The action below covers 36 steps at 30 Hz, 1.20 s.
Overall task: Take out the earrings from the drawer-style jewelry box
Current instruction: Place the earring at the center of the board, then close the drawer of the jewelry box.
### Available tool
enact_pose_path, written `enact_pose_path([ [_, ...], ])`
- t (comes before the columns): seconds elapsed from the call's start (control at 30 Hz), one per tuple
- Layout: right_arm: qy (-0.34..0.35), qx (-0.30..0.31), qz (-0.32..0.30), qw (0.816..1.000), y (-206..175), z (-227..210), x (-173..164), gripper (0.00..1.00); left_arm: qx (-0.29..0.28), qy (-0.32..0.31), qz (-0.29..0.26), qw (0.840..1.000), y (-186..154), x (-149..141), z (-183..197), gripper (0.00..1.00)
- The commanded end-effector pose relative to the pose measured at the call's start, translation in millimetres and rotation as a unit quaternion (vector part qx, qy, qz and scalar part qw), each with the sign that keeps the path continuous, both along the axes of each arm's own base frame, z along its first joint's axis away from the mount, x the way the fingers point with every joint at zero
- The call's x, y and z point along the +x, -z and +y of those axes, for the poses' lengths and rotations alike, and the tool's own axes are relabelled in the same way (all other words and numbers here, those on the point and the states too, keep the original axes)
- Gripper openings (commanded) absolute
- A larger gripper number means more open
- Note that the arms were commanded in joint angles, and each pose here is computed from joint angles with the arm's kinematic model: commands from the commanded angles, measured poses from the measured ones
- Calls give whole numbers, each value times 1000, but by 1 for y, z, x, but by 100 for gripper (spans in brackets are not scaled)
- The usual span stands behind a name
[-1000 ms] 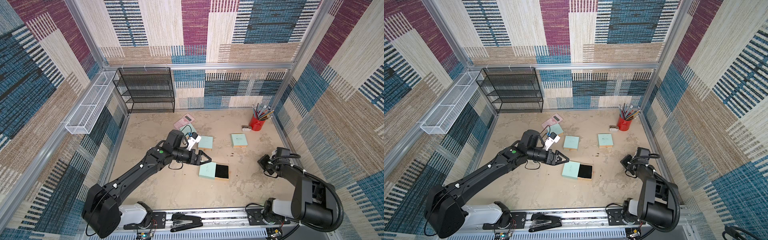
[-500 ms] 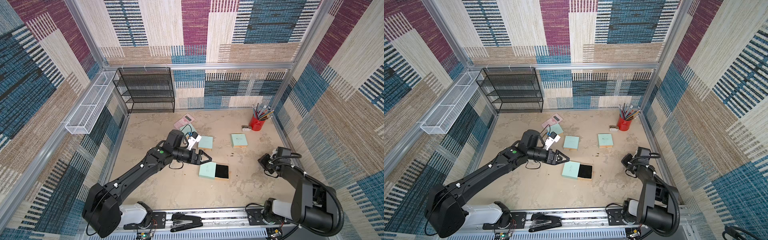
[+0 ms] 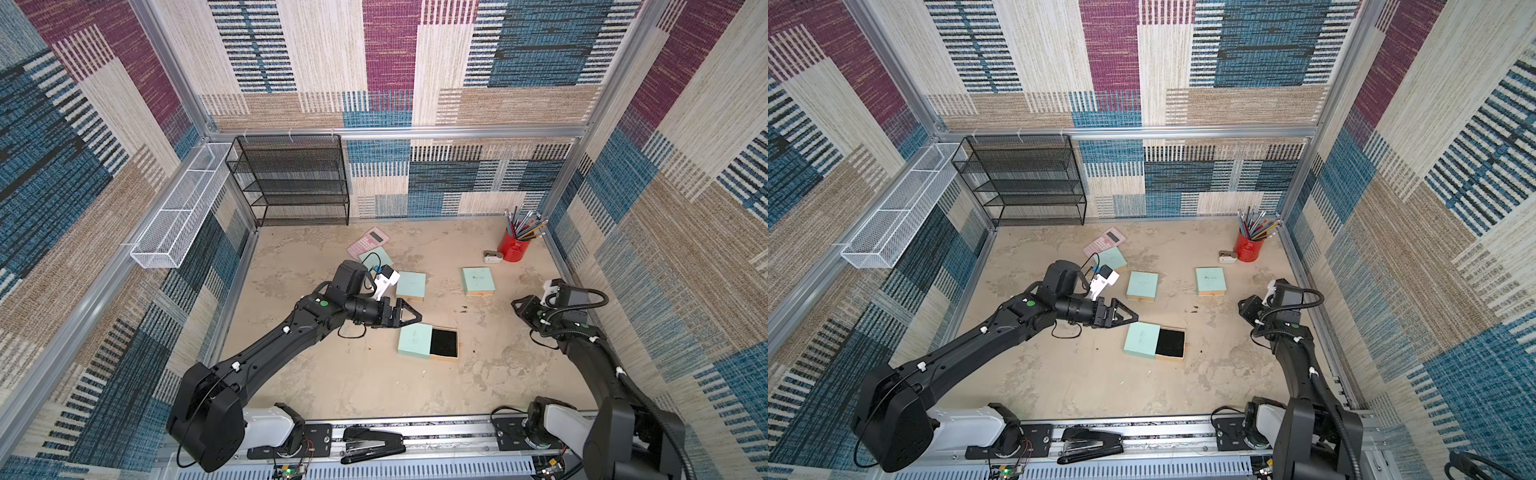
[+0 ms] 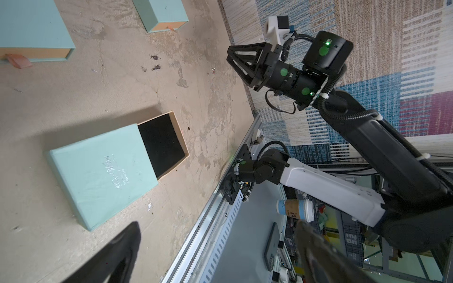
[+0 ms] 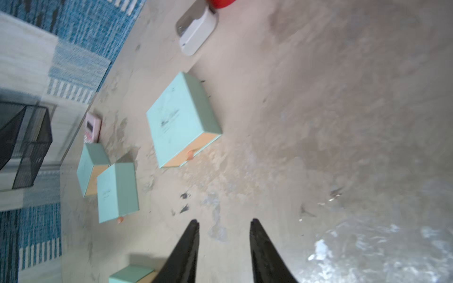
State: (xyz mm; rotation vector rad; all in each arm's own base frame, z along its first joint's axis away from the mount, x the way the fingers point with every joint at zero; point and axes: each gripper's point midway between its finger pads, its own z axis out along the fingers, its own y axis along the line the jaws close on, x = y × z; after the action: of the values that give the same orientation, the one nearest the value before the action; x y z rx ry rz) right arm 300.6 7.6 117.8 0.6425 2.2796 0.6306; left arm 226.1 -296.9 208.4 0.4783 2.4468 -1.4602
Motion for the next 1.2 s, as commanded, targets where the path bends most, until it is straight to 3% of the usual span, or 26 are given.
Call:
enact_pose_path([
  [0.0,-49,19,6,999,-11,34,-18,51,9,-7,-5,1000,2,5,2,99],
  [0.13,-94,65,18,993,-9,74,-45,67,17,-34,14,999,15,11,8,98],
  [0.27,-154,109,27,982,7,120,-71,88,-5,-78,72,994,40,20,17,98],
  [0.4,-207,127,37,969,22,158,-83,99,-7,-105,129,986,72,30,24,99],
  [0.6,-240,142,47,959,38,186,-89,99,-11,-136,156,978,104,41,23,99],
  [0.73,-239,153,40,958,40,189,-91,99,-39,-129,163,977,106,47,13,98],
  [1.17,-241,144,19,960,34,190,-83,100,-41,-104,183,977,122,44,-9,98],
])
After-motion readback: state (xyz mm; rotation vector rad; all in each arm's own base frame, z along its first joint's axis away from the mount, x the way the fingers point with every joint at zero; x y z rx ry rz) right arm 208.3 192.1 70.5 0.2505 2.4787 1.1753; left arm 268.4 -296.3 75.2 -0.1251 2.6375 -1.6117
